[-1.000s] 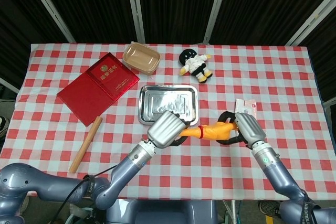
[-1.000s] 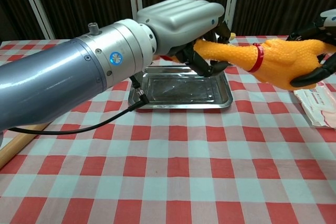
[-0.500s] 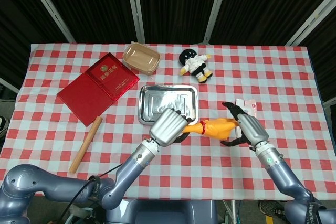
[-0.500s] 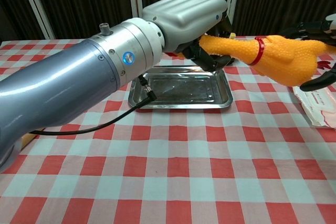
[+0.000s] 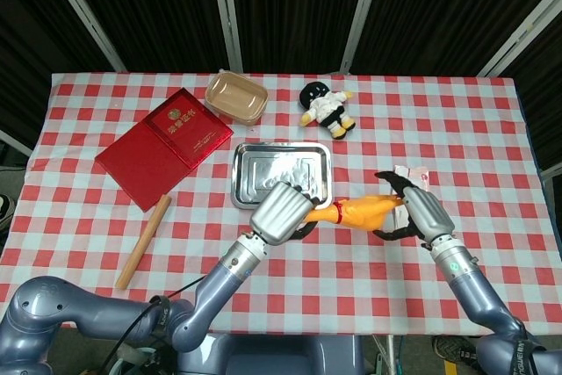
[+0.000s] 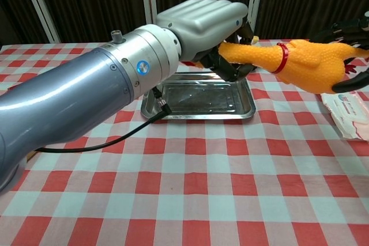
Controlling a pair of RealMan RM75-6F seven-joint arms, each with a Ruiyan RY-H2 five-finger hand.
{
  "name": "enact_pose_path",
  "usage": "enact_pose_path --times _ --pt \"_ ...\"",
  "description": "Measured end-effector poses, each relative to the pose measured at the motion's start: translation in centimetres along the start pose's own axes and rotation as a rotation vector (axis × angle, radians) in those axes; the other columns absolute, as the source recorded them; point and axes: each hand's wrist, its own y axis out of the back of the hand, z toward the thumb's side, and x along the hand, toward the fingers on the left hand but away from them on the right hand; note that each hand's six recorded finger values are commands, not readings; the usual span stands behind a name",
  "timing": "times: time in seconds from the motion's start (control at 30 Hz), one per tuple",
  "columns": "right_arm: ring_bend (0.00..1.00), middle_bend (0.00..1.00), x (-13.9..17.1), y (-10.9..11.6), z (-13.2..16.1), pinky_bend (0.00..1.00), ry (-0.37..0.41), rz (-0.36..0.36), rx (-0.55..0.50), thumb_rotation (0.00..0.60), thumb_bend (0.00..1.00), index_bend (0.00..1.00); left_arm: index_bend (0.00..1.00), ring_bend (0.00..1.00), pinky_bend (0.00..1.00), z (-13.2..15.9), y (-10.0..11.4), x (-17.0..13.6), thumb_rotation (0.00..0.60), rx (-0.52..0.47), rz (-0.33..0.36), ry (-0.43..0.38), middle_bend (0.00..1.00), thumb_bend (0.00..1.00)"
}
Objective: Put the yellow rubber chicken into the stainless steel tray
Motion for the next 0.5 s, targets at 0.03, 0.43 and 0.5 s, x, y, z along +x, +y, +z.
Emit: enact_pose_path --times 0.03,0.43,0.5 --pt "0.58 0.52 -0.03 0.02 0.00 0.62 0.000 -0.004 0.000 0.600 0.42 0.74 0.63 0.61 0.69 0.00 0.00 -0.02 0.600 -0.003 -0.002 0.000 0.69 0.63" --pt "0.86 0.78 -0.39 0.18 0.29 0.86 -0.003 -0.040 0.014 0.600 0.70 1.00 0.63 0.61 0.69 0.05 -0.01 -0.03 0.600 -0.015 -0.001 -0.004 0.69 0.63" --pt "0.89 0.81 -0.42 0.18 0.31 0.88 -0.004 -0.042 0.018 0.600 0.71 1.00 0.63 0.61 0.69 0.04 -0.04 -0.03 0.600 -0.016 -0.001 -0.004 0.68 0.63"
